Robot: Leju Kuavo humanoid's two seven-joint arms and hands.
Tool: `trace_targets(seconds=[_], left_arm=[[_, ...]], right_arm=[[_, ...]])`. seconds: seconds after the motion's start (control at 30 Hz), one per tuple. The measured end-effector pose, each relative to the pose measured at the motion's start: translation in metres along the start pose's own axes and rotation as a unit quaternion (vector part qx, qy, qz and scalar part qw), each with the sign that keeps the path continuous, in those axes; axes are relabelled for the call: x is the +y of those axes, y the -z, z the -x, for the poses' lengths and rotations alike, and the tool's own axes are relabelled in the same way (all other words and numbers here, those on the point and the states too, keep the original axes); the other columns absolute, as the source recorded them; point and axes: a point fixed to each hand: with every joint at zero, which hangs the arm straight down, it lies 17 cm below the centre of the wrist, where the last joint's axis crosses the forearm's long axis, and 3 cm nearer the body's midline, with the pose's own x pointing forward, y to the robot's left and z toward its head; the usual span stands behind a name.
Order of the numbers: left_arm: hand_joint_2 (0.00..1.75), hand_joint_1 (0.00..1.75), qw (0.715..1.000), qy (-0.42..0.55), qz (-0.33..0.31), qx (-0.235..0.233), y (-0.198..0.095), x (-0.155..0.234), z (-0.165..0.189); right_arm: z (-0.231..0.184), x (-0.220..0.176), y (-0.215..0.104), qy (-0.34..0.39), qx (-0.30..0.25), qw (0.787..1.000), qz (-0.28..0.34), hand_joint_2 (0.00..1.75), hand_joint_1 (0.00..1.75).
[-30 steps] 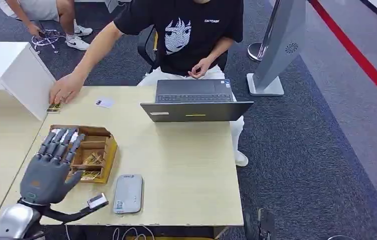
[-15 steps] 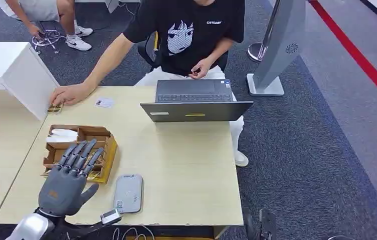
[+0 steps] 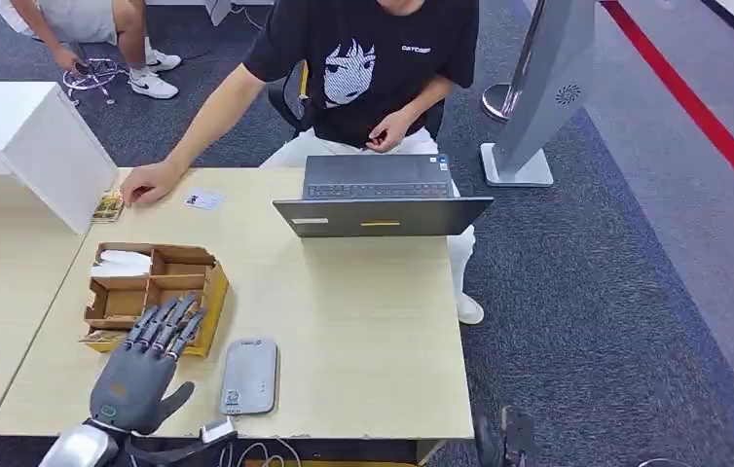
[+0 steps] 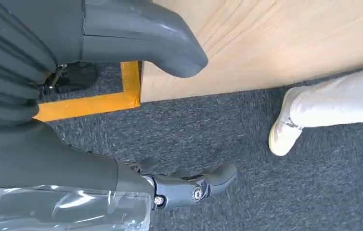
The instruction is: Pass the card to the sensor for recognition and then transmit it.
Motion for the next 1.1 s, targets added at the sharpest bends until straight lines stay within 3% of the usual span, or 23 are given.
trace_targets(seconds=[0.43,0.67,1.1], left_arm=[[1.75,0.0,0.995,0.043,0.044,0.08,-0.015,-0.031,0.067],[1.75,0.0,0.993,0.049,0.052,0.093,-0.017,-0.036,0.081],[1.75,0.0,0.988,0.051,0.021,0.143,-0.015,-0.009,0.129]], right_arm=[[-0.001,0.005,-0.001,0.003,0.0,1.0,-0.01,1.75,0.0],[0.0,0.007,-0.001,0.0,0.003,1.0,-0.012,1.75,0.0],[0.0,0.011,-0.002,0.008,0.005,1.0,-0.021,1.75,0.0]])
